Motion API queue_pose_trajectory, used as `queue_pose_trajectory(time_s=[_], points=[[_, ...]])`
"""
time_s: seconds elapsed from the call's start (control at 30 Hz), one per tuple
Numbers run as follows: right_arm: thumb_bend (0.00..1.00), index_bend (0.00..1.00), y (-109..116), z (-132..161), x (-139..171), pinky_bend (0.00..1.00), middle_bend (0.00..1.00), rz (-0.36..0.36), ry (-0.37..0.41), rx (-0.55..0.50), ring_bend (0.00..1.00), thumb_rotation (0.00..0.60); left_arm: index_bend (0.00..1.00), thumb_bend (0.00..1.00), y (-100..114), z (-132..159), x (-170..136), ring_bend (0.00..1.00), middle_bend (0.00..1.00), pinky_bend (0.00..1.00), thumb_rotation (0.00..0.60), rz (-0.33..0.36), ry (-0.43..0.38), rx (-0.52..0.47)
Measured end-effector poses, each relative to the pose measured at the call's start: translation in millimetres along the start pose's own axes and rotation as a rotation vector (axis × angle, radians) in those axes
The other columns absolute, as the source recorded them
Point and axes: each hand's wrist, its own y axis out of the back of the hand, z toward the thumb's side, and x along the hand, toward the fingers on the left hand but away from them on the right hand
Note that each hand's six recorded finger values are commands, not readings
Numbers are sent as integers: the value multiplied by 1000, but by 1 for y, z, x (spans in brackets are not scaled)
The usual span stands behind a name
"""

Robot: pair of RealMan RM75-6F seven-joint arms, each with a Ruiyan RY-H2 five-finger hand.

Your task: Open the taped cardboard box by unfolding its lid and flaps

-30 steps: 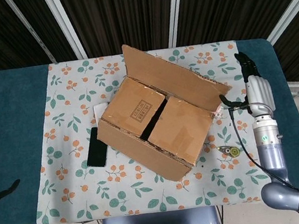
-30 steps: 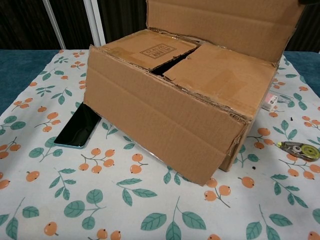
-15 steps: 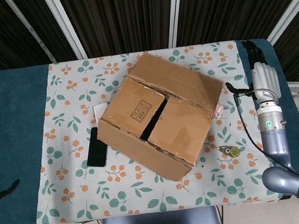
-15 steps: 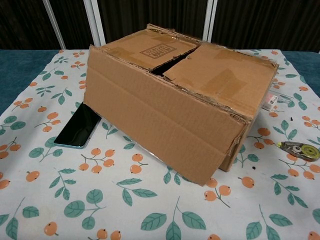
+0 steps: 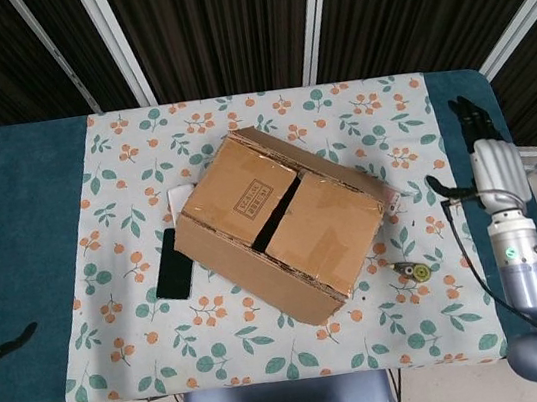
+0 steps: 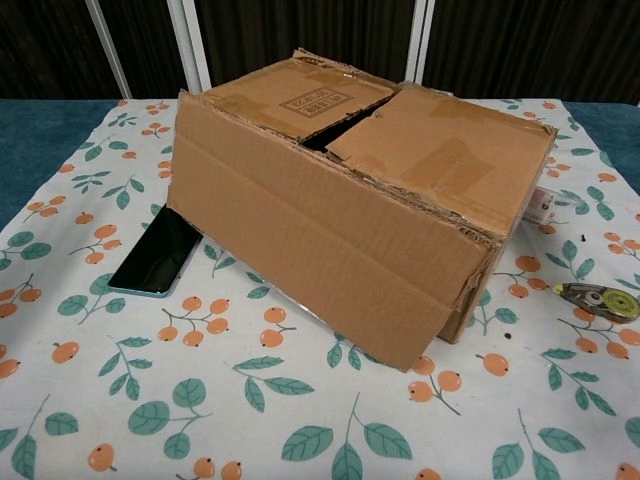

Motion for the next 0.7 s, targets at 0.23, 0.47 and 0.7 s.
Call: queue_pose_trajectory(time_s=[0.23, 0.47, 0.7], points=[[283, 0, 10, -38, 60, 225, 0, 11, 22, 110, 0, 600, 0, 10, 1, 0, 0, 0, 0, 0, 600, 1, -3, 0], [283, 0, 18, -71, 94, 225, 0, -1, 32, 218, 0, 600, 0, 13, 1, 1, -1, 0, 0, 0, 600, 2, -8, 4], [283, 0, 18, -90, 104, 225, 0, -15, 47, 258, 0, 600, 0, 138, 2, 5, 1, 0, 0, 0, 600, 0, -24, 31]])
